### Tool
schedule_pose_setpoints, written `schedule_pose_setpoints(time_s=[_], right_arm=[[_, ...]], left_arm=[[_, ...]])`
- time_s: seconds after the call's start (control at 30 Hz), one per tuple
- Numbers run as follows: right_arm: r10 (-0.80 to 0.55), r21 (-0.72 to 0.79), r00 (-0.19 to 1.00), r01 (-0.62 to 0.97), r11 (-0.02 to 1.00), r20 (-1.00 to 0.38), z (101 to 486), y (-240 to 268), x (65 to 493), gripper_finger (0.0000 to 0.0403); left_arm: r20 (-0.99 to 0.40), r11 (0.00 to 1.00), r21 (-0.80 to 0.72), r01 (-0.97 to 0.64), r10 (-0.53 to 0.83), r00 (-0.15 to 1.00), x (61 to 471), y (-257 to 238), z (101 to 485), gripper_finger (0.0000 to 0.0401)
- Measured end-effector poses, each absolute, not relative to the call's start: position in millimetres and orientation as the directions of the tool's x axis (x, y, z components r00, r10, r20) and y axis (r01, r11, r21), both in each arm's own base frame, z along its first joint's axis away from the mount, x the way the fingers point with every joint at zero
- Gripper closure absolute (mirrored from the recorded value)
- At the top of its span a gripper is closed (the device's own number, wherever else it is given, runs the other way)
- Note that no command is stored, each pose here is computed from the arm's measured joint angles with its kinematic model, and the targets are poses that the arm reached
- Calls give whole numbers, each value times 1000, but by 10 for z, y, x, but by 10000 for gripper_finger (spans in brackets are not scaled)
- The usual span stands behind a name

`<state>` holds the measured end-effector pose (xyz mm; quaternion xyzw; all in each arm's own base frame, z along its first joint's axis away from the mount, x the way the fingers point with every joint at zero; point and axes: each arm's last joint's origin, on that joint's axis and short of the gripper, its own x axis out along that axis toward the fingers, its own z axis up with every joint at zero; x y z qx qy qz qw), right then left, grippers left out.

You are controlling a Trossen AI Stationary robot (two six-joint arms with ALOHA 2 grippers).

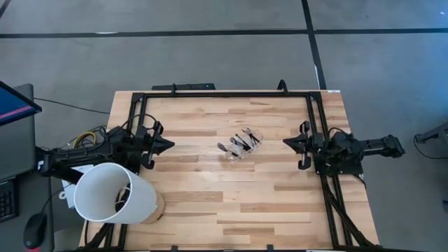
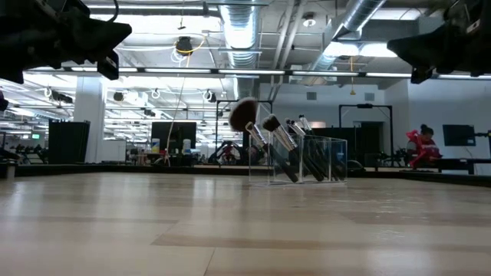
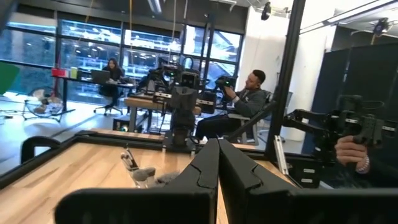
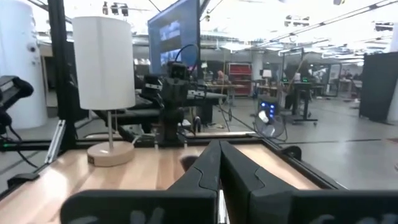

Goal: Put items in baskets/containers
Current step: Return to Home Position

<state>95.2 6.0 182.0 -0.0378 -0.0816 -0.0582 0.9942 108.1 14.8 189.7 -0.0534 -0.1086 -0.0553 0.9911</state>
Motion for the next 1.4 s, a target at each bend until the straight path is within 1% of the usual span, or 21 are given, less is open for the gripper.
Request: schedule_pose_setpoints(time_s=[0.1, 0.23, 0.33, 0.4, 0.6, 0.8, 0.93, 1.17, 1.3, 1.4], right_arm=[[-93, -66, 982, 105, 992, 167, 1818, 34, 956, 403], [-121, -63, 983, 131, 989, 138, 1789, -5, 962, 403], [-118, -59, 984, 127, 990, 130, 1780, -16, 963, 403], [-100, -62, 986, 109, 992, 131, 1780, -13, 964, 403], [-93, -59, 988, 101, 993, 126, 1774, -9, 965, 403], [-92, -48, 990, 97, 994, 105, 1752, -8, 968, 403], [-101, -51, 989, 107, 993, 104, 1752, -11, 967, 403], [-84, -65, 991, 91, 994, 104, 1751, -8, 968, 403], [-73, -70, 995, 78, 994, 75, 1723, -4, 971, 403], [-39, -76, 998, 43, 996, 59, 1707, 6, 973, 403]], left_arm=[[221, 987, -98, 125, -101, 970, 1081, 147, 1896, 396], [219, 984, -111, 136, -109, 970, 1081, 145, 1895, 396], [213, 974, -103, 203, -178, 961, 1079, 125, 1893, 396], [209, 970, -98, 224, -200, 957, 1078, 118, 1891, 396], [182, 971, -107, 214, -193, 964, 1082, 127, 1864, 396], [166, 976, -144, 165, -140, 976, 1077, 182, 1848, 397], [165, 976, -148, 162, -137, 977, 1081, 174, 1847, 397], [159, 992, -79, 95, -81, 984, 1105, 89, 1835, 397], [150, 993, -34, 117, -110, 982, 1112, 20, 1825, 397], [116, 995, -16, 99, -96, 989, 1118, 1, 1791, 397]])
